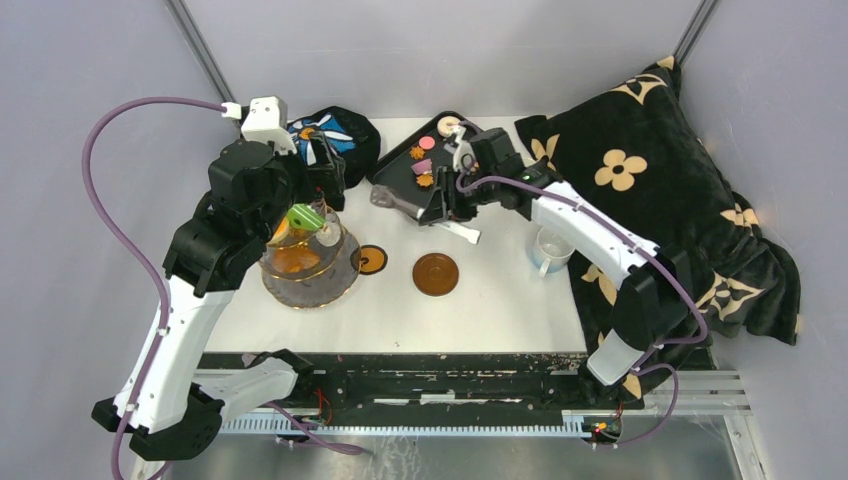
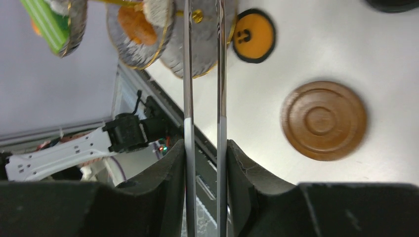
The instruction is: Serve the afternoon tea
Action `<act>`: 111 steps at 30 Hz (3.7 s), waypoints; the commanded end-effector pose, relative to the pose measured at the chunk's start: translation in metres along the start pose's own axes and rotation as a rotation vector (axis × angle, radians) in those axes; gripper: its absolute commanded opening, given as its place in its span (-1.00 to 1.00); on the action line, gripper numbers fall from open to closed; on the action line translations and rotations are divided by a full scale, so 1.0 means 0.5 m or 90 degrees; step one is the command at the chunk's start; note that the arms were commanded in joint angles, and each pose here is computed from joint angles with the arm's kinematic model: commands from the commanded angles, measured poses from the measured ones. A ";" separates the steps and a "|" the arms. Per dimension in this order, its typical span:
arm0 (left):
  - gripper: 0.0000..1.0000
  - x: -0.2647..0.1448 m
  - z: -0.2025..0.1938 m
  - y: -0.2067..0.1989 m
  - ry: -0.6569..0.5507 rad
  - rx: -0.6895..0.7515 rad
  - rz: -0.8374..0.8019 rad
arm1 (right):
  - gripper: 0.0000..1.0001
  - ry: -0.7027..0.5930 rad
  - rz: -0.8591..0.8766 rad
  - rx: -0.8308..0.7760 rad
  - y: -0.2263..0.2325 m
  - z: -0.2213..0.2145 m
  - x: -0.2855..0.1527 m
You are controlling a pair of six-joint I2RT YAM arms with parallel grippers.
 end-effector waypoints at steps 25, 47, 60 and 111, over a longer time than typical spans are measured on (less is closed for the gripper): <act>0.98 0.045 -0.025 -0.065 0.073 0.046 -0.201 | -0.17 -0.135 -0.381 -0.146 -0.132 0.186 -0.008; 0.98 0.057 -0.021 -0.066 0.070 0.049 -0.185 | 0.00 -0.047 -0.397 -0.188 -0.195 0.175 0.079; 0.98 0.055 -0.019 -0.063 0.068 0.046 -0.174 | 0.05 -0.056 -0.453 -0.224 -0.198 0.199 0.123; 0.98 0.028 -0.007 -0.046 0.031 0.032 -0.142 | -0.53 0.058 -0.163 -0.316 0.082 -0.031 0.132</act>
Point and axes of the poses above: each gripper's point midway between its finger pads, its own x axis out along the fingers, its own y axis along the line the jaws close on, z = x × y, the point moved 10 cm from there along -x, back along the fingers, and after that the axes turned 8 degrees about x, right-handed, at the moved point
